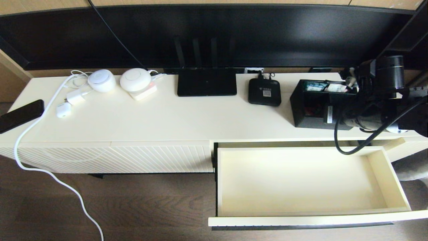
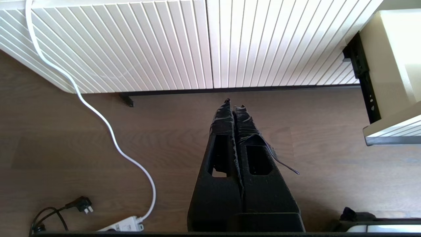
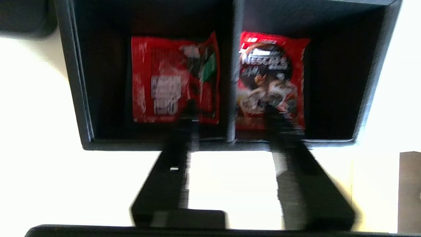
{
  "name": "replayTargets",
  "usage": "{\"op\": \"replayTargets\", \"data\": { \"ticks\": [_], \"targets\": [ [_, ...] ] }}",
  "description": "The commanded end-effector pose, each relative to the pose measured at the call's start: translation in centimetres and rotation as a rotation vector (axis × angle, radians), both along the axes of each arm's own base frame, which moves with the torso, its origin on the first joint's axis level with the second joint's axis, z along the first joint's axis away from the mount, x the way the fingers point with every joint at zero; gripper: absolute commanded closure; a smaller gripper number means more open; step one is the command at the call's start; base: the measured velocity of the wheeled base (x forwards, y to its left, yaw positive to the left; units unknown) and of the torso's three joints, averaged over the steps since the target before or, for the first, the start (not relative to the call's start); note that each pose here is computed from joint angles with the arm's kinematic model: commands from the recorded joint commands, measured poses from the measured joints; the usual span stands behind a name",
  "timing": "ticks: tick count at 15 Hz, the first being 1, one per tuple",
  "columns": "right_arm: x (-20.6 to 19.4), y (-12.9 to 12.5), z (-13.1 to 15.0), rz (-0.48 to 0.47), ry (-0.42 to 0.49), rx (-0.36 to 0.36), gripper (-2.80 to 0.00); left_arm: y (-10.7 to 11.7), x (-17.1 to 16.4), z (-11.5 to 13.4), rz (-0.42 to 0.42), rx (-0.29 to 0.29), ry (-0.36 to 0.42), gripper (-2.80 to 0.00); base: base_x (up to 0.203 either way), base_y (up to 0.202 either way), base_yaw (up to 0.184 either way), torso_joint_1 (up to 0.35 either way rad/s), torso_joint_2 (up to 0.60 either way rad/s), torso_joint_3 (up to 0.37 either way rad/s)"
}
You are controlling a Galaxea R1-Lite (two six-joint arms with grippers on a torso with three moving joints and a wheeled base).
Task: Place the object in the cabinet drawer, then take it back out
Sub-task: Take the storage box out of the drawer and put it on the table, then close the drawer
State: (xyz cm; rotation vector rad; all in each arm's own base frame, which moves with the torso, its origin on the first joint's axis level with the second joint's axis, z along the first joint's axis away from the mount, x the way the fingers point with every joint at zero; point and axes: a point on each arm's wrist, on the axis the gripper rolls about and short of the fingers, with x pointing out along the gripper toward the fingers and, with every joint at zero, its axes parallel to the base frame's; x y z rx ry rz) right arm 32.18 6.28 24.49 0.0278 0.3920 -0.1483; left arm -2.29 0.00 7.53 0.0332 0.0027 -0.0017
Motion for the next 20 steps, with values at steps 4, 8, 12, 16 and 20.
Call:
{"op": "replayTargets", "data": {
  "ticks": [4, 8, 12, 16, 20],
  "targets": [
    [-1.2, -0.2, 1.0, 0.008, -0.062, -0.001, -2.80, 0.0, 0.0, 0.0, 0.000, 0.001, 0.002, 0.00, 0.000, 0.000, 0.000, 0.000, 0.00, 0.000],
    [-4.5, 0.1, 2.5, 0.068, -0.157, -0.074, -2.80, 0.0, 0.0, 0.0, 0.000, 0.001, 0.002, 0.00, 0.000, 0.000, 0.000, 0.000, 0.00, 0.000],
    [-8.1, -0.6, 2.3, 0.101, -0.207, -0.173, -2.80, 0.0, 0.0, 0.0, 0.000, 0.001, 0.001, 0.00, 0.000, 0.000, 0.000, 0.000, 0.00, 0.000],
    [-12.1, -1.7, -0.3, 0.177, -0.130, -0.355, 0.00, 0.0, 0.0, 0.0, 0.000, 0.001, 0.000, 0.00, 0.000, 0.000, 0.000, 0.000, 0.00, 0.000],
    [-15.8, -1.1, -5.9, 0.397, 0.001, -0.552, 0.00, 0.0, 0.0, 0.0, 0.000, 0.001, 0.001, 0.00, 0.000, 0.000, 0.000, 0.000, 0.00, 0.000]
  ]
}}
